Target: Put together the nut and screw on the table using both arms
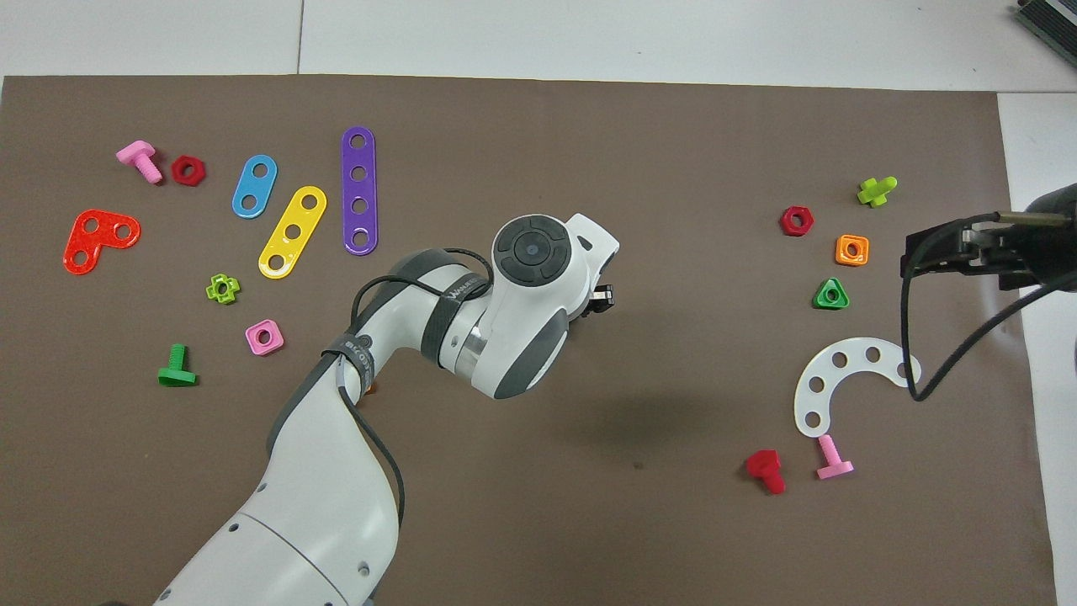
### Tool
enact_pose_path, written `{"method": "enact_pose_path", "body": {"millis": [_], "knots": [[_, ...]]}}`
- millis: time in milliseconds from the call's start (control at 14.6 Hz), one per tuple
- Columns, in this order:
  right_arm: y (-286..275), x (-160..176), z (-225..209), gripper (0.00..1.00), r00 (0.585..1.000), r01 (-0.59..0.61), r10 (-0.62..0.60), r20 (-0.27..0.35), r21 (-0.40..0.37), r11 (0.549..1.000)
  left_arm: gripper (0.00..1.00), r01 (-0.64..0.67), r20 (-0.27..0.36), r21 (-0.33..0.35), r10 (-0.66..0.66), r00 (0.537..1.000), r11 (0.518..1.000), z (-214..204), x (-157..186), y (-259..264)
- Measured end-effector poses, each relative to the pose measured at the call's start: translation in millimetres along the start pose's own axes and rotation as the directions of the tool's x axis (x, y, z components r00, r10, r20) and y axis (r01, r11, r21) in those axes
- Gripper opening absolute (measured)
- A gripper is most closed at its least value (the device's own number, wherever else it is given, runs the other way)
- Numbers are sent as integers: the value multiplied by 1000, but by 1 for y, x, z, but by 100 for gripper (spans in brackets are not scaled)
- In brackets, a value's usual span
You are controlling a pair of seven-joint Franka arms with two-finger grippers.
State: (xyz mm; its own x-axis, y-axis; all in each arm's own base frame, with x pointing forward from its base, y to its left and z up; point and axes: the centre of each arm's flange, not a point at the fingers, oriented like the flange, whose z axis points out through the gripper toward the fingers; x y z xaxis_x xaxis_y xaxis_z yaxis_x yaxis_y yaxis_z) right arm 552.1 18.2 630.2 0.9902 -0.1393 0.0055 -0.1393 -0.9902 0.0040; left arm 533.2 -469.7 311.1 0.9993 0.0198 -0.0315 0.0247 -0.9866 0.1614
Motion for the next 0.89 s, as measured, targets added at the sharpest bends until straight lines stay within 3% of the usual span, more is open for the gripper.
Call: {"method": "enact_pose_path", "body": {"millis": [205,342,548,753,890], "knots": [[0,0,3,100,1000,0,0,7,-1,1000,48,2,-4,-1,-2,1000,1000,-2,2,0],[0,0,3,100,1000,0,0,7,-1,1000,64,3,-6,-1,-3,1000,1000,-2,3,-1],[0,0,3,100,1000,0,0,7,-1,1000,98,8,7,14,-8,1000,1000,-12,8,-3],[0,0,3,100,1000,0,0,7,-1,1000,100,57,46,85,-61,997,995,-56,36,-30],[0,-1,3,100,1000,0,0,7,-1,1000,100,112,29,118,-116,993,987,-110,62,-67]]}}
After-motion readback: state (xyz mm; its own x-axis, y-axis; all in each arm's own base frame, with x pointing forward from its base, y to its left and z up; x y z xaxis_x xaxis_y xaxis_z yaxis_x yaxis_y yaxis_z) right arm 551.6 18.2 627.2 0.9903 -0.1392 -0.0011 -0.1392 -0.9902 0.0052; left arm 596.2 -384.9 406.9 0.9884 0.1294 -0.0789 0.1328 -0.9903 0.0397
